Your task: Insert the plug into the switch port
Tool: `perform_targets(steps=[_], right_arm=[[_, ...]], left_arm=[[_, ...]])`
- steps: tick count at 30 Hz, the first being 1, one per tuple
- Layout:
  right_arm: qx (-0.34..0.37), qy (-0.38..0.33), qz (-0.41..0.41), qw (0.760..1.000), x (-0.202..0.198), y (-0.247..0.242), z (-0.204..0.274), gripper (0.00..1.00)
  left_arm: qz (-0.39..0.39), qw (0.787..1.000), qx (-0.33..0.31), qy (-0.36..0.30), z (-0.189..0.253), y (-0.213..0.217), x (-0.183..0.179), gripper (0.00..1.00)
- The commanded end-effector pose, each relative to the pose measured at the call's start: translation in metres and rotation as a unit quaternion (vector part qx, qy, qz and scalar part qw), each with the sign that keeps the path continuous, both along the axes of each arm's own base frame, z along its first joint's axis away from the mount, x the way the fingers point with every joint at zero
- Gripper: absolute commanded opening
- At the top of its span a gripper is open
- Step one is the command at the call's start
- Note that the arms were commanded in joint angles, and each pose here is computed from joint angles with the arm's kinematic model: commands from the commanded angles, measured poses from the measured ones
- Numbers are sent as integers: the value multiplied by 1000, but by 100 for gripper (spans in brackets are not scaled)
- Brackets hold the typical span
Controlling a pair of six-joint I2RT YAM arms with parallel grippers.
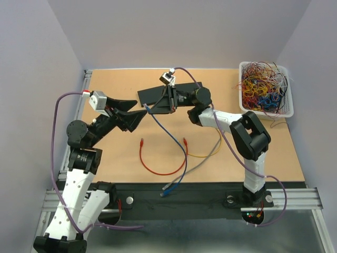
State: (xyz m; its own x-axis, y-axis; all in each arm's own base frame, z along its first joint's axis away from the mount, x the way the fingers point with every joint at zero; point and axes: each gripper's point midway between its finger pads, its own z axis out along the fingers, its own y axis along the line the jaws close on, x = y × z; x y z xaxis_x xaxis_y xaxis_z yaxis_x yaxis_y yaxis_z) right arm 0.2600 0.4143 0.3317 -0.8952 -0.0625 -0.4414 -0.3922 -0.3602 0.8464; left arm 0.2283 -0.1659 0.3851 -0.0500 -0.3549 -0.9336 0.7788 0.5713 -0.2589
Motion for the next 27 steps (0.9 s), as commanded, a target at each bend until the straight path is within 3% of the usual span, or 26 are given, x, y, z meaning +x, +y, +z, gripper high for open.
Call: perform_targets(steps=[1, 14, 27], right_arm=[[178, -241, 26, 954, -70, -38, 70, 1], [220, -253, 61, 940, -114, -43, 109, 0], [268, -270, 84, 921, -161, -58, 145, 1]], left_arm=[[-47, 997, -16, -65, 25, -7, -26, 75], [-146, 982, -41, -110, 47, -19, -68, 67], [-175, 972, -47, -150, 65, -18, -101, 62]])
